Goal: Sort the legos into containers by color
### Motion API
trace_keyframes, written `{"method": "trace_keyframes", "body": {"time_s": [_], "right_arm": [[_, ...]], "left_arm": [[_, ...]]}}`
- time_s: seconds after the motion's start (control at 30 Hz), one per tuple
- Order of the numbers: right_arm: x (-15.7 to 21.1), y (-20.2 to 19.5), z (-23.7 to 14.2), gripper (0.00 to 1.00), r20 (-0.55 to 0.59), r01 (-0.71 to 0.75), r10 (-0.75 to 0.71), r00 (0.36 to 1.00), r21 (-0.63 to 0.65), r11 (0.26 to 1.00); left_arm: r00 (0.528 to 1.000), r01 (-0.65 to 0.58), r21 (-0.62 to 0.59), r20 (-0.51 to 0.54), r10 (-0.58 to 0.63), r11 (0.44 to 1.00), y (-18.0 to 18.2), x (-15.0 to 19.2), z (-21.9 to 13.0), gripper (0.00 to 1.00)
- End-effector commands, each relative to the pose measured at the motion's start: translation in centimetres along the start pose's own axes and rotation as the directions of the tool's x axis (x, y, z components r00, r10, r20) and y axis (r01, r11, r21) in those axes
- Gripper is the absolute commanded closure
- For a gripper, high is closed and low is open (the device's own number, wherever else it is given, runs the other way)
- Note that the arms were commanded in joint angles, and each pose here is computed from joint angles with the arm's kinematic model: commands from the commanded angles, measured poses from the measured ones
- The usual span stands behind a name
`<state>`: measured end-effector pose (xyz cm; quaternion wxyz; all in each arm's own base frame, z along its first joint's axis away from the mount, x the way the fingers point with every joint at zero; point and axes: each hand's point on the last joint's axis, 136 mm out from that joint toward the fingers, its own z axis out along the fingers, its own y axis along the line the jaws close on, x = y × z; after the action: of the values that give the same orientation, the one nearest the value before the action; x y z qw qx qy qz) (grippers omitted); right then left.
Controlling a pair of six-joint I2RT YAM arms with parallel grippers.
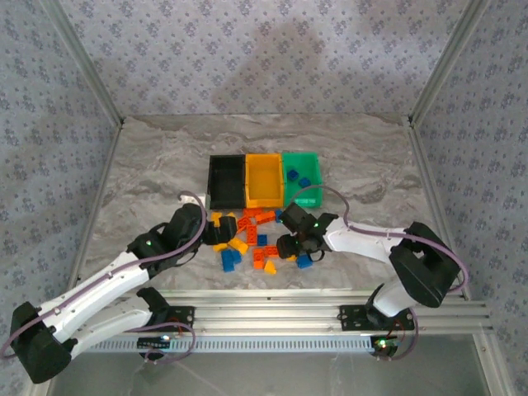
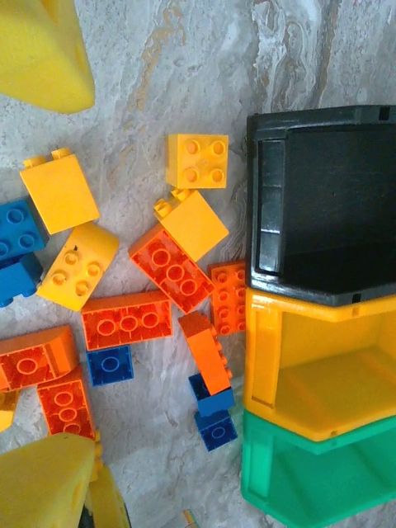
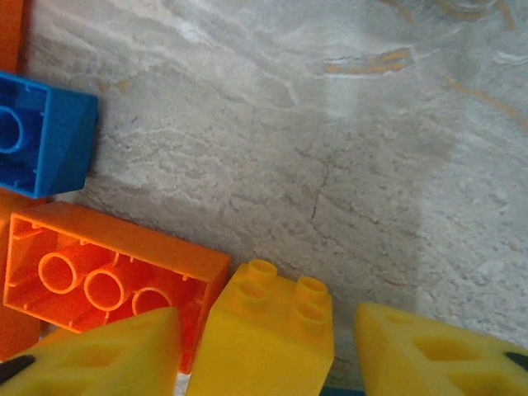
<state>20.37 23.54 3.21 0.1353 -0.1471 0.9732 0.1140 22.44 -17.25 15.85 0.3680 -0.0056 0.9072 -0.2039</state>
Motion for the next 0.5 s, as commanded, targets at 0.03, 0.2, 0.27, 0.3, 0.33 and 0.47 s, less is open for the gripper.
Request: {"method": "trace_keyframes", "body": {"time_s": [0.03, 0.2, 0.27, 0.3, 0.33, 0.47], "right_arm": [[0.6, -0.2, 0.3, 0.52, -0.015, 0.0, 0.0, 1.0, 0.022, 1.0], [-0.4, -0.2, -0.8, 0.65, 0.034, 0.007, -0.008, 0.999, 0.021, 1.0], [-1.3, 0.1, -1.9, 0.68, 0.074, 0.008, -0.009, 0.997, 0.016, 1.0], [-1.8, 0.3, -2.6, 0.69, 0.095, 0.016, -0.016, 0.995, 0.009, 1.0], [-2.4, 0.7, -3.3, 0.7, 0.112, 0.022, -0.021, 0.993, 0.0, 1.0], [-6.2, 2.8, -6.5, 0.72, 0.202, 0.074, -0.063, 0.977, -0.046, 0.996]], "left_arm": [[1.0, 0.005, -0.033, 0.008, -0.004, 0.999, 0.5, -0.1, 0.0, 0.01], [1.0, 0.006, -0.057, 0.019, -0.005, 0.998, 1.0, -0.4, -0.3, 0.0], [1.0, 0.009, -0.077, 0.028, -0.007, 0.997, 1.4, -0.5, -0.6, 0.0], [0.999, 0.013, -0.093, 0.034, -0.009, 0.996, 1.8, -0.5, -0.7, 0.0], [0.999, 0.015, -0.1, 0.04, -0.011, 0.995, 2.0, -0.6, -0.9, 0.0], [0.997, 0.039, -0.146, 0.073, -0.029, 0.989, 3.4, -0.7, -1.7, 0.0]]}}
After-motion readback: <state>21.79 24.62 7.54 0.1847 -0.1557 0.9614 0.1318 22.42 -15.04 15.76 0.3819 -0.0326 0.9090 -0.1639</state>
